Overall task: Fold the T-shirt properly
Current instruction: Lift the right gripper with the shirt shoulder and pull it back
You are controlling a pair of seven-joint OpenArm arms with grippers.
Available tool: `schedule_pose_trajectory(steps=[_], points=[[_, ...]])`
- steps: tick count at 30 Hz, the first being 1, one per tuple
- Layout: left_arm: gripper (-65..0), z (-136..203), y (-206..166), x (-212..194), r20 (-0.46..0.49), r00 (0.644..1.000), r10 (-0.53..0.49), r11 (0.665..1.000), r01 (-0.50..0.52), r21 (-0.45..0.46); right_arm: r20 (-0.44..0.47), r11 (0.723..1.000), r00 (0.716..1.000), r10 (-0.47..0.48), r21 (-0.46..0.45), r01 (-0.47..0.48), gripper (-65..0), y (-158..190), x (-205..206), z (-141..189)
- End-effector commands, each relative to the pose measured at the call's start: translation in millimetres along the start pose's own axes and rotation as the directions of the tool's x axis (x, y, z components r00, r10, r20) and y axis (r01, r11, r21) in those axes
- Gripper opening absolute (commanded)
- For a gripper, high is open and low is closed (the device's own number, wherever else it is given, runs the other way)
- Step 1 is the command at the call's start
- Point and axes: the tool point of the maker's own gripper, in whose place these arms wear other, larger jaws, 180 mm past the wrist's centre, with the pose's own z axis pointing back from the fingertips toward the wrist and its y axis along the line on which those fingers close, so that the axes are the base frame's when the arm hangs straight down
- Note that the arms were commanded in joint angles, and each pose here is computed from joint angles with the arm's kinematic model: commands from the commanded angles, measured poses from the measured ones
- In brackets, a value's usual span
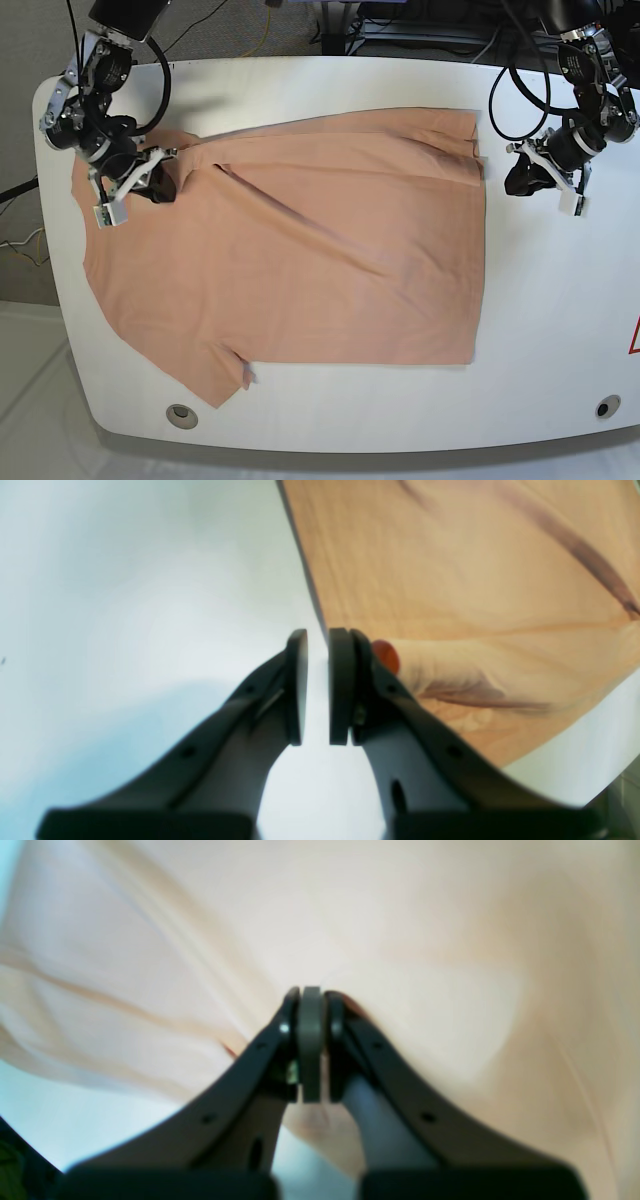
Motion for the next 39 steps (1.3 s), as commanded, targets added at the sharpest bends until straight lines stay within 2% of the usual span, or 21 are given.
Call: schedule_pose_trajectory(steps=[1, 3, 5, 9, 15, 21, 25, 27, 31, 37, 39], points=[[-59.5, 6, 5, 16, 0.047, 0.999, -0.018, 1.000, 0.017, 0.012, 0.041, 1.000, 0.999, 0.027, -0.002, -0.027, -58.1, -2, 15, 4], [-59.3, 6, 6, 16, 0.038, 0.999, -0.013, 1.000, 0.013, 0.016, 0.064, 1.000, 0.998, 0.014, 0.008, -0.015, -39.3, -2, 21, 0], [-59.3, 5, 6, 15, 0.035, 0.999, -0.013, 1.000, 0.013, 0.014, 0.070, 1.000, 0.997, 0.009, 0.010, -0.010, -35.5, -3, 23, 0], [-58.6, -2, -3, 15, 0.025, 0.999, -0.030, 1.000, 0.030, -0.010, 0.073, 1.000, 0.997, 0.007, 0.012, -0.008, -33.2, -4, 25, -1], [-58.1, -16, -23, 9, -0.017, 0.996, -0.090, 0.995, 0.089, -0.053, 0.071, 0.999, 0.997, 0.030, 0.008, -0.031, -34.1, -8, 30, 1], [-58.9, -19, -24, 10, -0.026, 0.994, -0.101, 0.994, 0.100, -0.052, 0.084, 0.998, 0.994, 0.065, -0.010, -0.065, -38.2, -12, 41, 6], [-58.9, -15, -17, 15, -0.015, 0.996, -0.092, 0.995, 0.091, -0.037, 0.113, 0.993, 0.987, 0.118, -0.039, -0.114, -41.9, -12, 56, 16], [-58.8, -11, -10, 22, -0.003, 0.997, -0.078, 0.997, 0.078, -0.025, 0.124, 0.981, 0.975, 0.185, -0.082, -0.175, -44.1, -11, 66, 29], [-58.7, -11, -9, 26, 0.001, 0.997, -0.082, 0.996, 0.082, -0.022, 0.121, 0.968, 0.964, 0.237, -0.117, -0.223, -44.8, -10, 69, 38], [-58.5, -12, -8, 32, 0.007, 0.996, -0.086, 0.996, 0.086, -0.020, 0.049, 0.951, 0.958, 0.283, -0.145, -0.274, -47.9, -9, 44, 40], [-58.6, -13, -9, 30, 0.001, 0.996, -0.091, 0.996, 0.091, -0.023, -0.041, 0.941, 0.949, 0.312, -0.123, -0.314, -49.4, -2, 10, 36]])
